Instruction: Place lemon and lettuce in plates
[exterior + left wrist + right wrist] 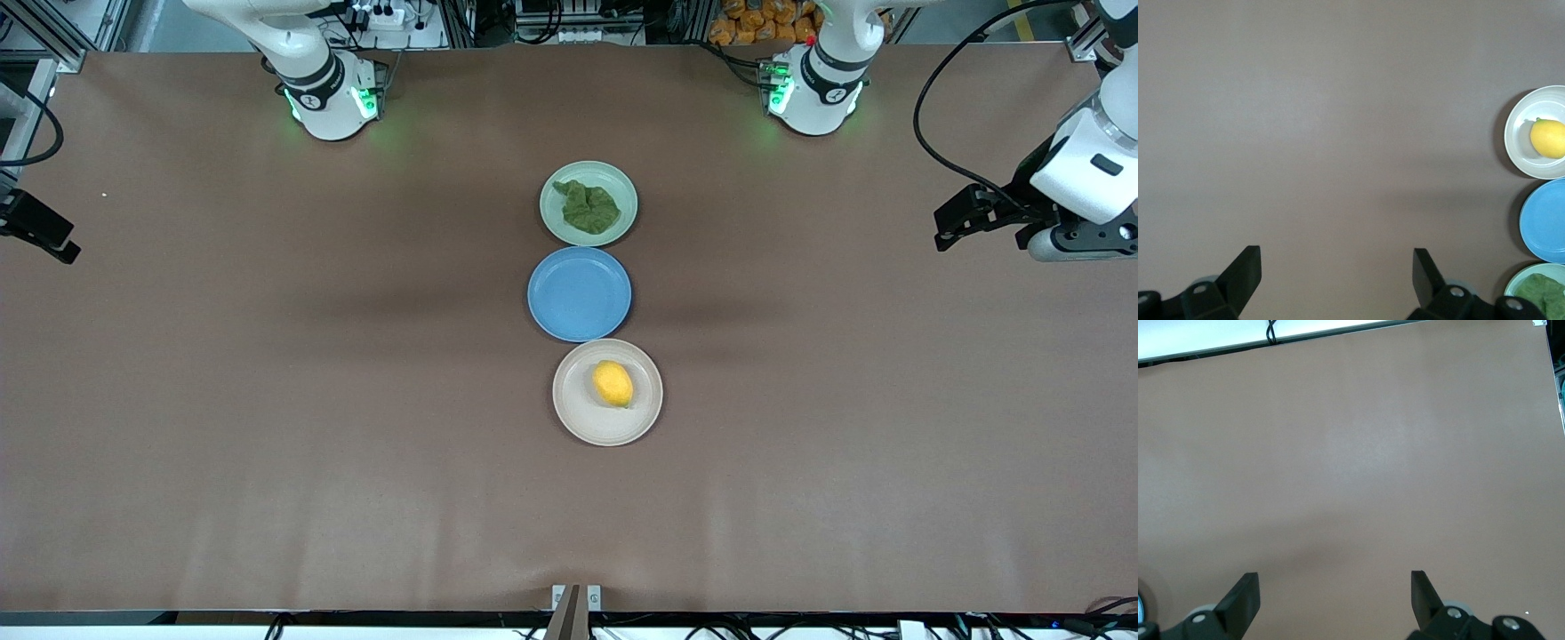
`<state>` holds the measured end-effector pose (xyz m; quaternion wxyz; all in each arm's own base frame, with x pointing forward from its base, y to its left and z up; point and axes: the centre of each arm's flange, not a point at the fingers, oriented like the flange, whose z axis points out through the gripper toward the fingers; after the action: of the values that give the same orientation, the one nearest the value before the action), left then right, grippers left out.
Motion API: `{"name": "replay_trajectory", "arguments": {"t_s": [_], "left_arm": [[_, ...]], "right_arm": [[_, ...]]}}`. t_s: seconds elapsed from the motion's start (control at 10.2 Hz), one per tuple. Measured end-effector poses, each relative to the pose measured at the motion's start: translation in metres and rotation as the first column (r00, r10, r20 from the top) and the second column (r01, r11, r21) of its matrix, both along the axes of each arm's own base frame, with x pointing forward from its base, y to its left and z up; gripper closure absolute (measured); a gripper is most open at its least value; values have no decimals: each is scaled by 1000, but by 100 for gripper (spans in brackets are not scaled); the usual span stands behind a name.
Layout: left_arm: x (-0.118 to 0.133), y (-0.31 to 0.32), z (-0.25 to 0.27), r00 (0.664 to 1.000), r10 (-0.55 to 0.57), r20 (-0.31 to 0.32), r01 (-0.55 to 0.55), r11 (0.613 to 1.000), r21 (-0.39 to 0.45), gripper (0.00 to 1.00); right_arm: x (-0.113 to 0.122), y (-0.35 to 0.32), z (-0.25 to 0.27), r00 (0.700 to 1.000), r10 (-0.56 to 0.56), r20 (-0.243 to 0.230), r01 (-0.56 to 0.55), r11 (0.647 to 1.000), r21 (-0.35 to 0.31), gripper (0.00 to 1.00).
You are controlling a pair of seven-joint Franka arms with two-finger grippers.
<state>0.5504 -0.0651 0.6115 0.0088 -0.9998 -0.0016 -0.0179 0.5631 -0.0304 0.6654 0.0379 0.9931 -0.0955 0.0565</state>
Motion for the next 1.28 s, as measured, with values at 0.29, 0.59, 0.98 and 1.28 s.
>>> {"name": "replay_trajectory", "arguments": {"t_s": [0.29, 0.59, 0.98, 1.28], "left_arm": [[1, 1, -2, 1000, 2, -4, -2, 1000, 0, 0], [1, 1, -2, 1000, 3, -4, -3, 1000, 0, 0], [2, 1, 0, 1000, 3, 4, -3, 1000, -1, 0], [11, 1, 19, 998, 5, 60, -4, 1000, -18, 0]], "right_arm": [[0, 6, 0, 1000, 11, 0, -11, 1000, 2, 0], [0, 10, -1, 998, 55, -8, -55, 998, 3, 0], [-1, 19, -2, 994, 104, -27, -104, 994, 18, 0], [-3, 24, -4, 993, 111, -40, -109, 993, 48, 0]]}}
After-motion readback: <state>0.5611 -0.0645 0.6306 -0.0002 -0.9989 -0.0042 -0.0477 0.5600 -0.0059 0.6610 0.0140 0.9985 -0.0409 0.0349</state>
